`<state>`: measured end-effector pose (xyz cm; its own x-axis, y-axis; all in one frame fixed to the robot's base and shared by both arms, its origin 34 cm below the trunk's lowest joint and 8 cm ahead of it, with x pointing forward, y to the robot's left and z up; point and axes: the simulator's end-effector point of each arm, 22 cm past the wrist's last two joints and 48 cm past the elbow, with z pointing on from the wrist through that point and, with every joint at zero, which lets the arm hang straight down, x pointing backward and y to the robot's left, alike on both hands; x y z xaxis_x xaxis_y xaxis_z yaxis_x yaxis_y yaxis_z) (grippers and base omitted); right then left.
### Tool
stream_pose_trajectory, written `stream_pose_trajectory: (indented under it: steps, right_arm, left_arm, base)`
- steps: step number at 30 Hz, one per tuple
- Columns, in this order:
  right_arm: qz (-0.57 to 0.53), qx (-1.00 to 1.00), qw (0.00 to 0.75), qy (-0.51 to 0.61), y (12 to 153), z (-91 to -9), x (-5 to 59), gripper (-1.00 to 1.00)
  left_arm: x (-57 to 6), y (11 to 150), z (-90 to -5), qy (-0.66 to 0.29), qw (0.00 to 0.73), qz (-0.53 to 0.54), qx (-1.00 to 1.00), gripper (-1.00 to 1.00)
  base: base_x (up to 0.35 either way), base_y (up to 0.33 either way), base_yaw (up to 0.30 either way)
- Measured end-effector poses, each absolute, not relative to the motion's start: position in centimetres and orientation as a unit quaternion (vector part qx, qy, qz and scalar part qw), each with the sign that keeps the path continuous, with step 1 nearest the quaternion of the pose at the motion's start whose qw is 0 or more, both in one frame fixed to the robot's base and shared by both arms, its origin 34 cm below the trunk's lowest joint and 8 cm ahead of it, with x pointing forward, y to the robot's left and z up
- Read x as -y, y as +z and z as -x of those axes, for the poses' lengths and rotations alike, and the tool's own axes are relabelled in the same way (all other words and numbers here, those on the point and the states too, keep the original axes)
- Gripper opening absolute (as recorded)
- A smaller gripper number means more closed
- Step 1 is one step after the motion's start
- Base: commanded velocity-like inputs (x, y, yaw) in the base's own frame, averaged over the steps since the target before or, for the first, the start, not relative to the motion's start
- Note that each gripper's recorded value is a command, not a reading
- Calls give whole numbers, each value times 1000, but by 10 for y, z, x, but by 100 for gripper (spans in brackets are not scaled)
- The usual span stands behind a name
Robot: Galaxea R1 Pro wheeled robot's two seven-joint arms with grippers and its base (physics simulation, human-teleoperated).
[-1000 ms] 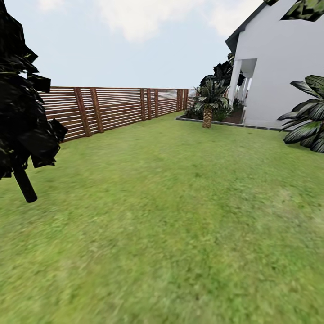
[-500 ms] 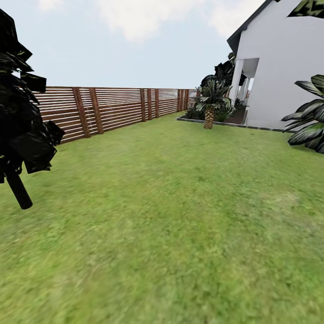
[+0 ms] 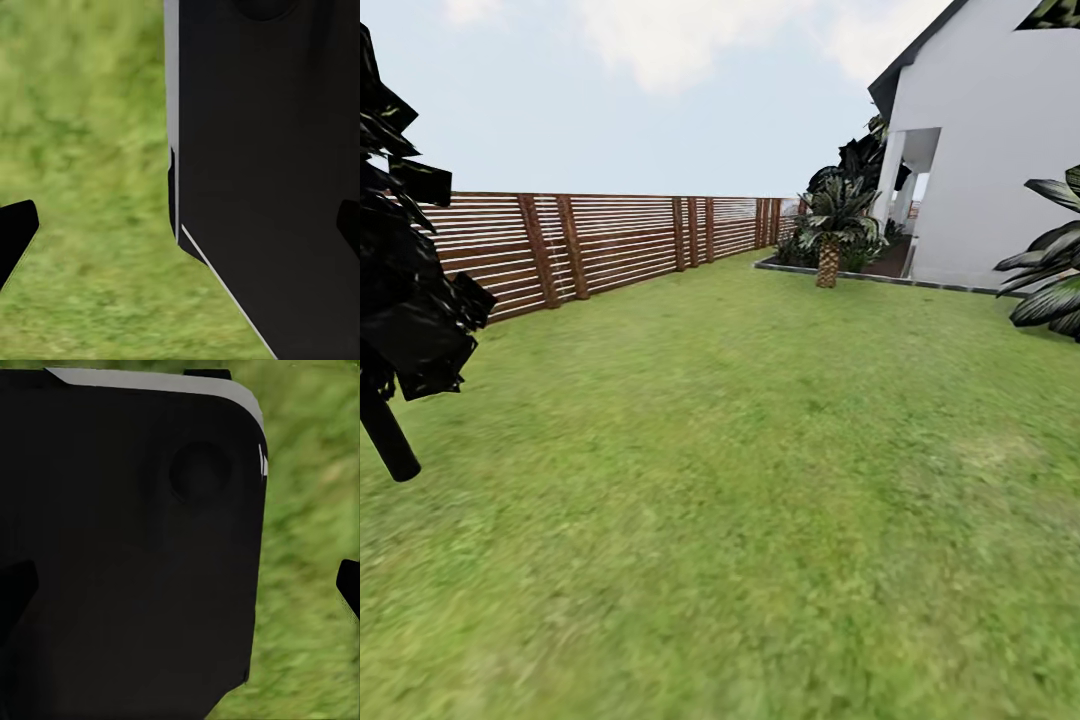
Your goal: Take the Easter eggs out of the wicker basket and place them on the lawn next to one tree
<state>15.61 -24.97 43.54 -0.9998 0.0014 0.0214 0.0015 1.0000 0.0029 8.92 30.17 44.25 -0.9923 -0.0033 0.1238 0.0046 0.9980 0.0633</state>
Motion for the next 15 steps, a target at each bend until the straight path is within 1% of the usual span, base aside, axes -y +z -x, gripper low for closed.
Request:
stream_pose_trajectory:
  steps: [15]
  right_arm:
    - [1,1000,11,-1,435,-156,250,100]
  left_arm:
    - [-302,443,-89,-32,62,0,998,100]
  base:
    - [324,86,0]
